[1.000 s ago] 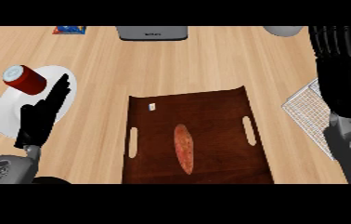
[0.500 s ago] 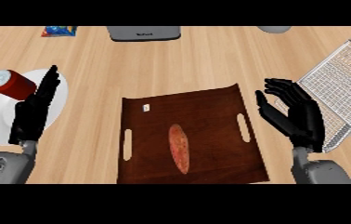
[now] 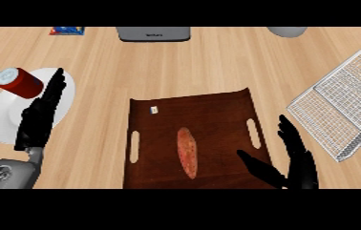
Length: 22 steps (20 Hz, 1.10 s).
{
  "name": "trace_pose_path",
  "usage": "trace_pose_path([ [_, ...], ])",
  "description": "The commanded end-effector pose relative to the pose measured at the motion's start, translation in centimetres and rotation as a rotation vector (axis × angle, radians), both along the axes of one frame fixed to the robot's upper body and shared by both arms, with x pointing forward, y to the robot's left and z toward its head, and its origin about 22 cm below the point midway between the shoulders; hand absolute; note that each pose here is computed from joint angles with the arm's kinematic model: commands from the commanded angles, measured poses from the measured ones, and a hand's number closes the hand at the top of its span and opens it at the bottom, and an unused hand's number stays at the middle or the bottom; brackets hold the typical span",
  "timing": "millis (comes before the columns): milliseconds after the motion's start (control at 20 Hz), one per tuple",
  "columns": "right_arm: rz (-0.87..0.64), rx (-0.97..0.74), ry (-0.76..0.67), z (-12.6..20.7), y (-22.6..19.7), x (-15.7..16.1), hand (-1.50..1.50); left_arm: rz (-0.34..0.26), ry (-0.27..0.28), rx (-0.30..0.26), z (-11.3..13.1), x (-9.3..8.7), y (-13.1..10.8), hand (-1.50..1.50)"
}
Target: Pick the sweet potato from the tray and place it in the tiered basket
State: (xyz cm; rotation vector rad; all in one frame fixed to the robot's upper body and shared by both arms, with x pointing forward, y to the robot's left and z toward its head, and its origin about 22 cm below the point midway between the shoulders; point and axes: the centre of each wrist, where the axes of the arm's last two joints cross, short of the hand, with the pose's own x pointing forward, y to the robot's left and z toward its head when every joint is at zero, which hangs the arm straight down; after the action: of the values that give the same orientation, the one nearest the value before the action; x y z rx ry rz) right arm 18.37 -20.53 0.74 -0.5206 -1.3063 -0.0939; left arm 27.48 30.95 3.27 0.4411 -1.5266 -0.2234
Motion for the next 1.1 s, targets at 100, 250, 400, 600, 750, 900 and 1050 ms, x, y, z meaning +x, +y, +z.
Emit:
trace_pose_path([
  [100,0.233,-0.214,0.269,2.5,-0.3,-0.6,-1.5,-0.027,0.006,-0.007,0.0,0.1,-0.7,0.0],
  [250,0.309,-0.264,0.364,6.3,0.5,0.1,-1.5,-0.015,-0.006,0.008,0.9,1.4,-1.4,0.0],
  [400,0.305,-0.311,0.42,10.0,2.2,2.5,-1.5,-0.028,-0.026,0.017,0.1,1.2,-1.1,0.0],
  [600,0.295,-0.286,0.498,11.8,6.6,3.9,-1.5,-0.015,-0.023,0.005,1.0,1.9,-2.3,0.0],
  [750,0.296,-0.282,0.596,11.1,7.7,5.8,-1.5,-0.026,-0.015,0.011,1.4,1.9,-1.3,0.0],
  [900,0.329,-0.272,0.662,9.8,9.3,5.7,-1.5,-0.032,-0.005,0.016,-0.1,1.1,-2.4,0.0],
  [1050,0.34,-0.274,0.704,10.2,9.1,6.8,-1.5,-0.013,-0.003,-0.005,-0.2,0.6,-2.0,0.0],
])
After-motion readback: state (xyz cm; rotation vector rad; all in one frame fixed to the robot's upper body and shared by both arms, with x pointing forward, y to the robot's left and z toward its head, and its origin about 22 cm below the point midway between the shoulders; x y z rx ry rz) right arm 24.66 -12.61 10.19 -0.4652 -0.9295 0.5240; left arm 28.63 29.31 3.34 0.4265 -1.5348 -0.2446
